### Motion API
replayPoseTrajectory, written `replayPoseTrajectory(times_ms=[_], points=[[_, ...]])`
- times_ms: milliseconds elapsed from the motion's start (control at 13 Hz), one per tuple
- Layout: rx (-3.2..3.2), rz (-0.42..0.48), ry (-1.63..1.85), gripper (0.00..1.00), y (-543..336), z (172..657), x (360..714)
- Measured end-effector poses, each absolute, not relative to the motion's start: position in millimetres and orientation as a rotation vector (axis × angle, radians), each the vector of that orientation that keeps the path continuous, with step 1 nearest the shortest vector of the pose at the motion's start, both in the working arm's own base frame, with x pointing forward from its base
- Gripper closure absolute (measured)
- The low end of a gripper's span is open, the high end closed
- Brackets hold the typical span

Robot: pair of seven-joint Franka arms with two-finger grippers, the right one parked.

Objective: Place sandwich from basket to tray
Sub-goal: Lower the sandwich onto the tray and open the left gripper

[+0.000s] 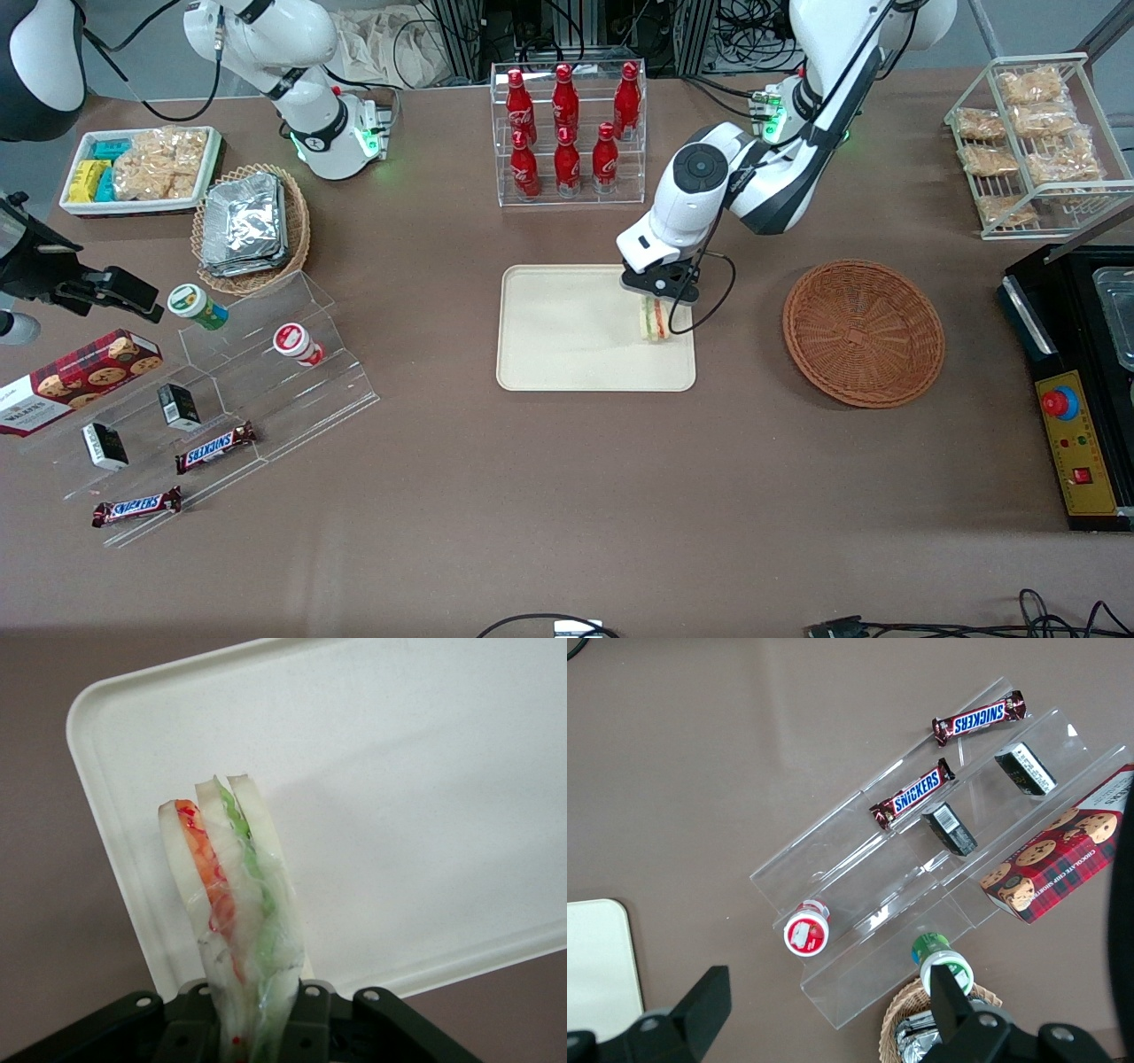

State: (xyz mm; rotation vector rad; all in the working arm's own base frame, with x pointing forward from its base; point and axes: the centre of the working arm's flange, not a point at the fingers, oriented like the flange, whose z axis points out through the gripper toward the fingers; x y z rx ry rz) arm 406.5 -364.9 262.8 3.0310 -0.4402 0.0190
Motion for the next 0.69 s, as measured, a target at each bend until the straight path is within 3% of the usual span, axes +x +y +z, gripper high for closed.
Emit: replayPoseTrajectory(times_ms=[692], points=[[3.042,-0.036,-0.496,0.82,-366.1,222.2,413.6]])
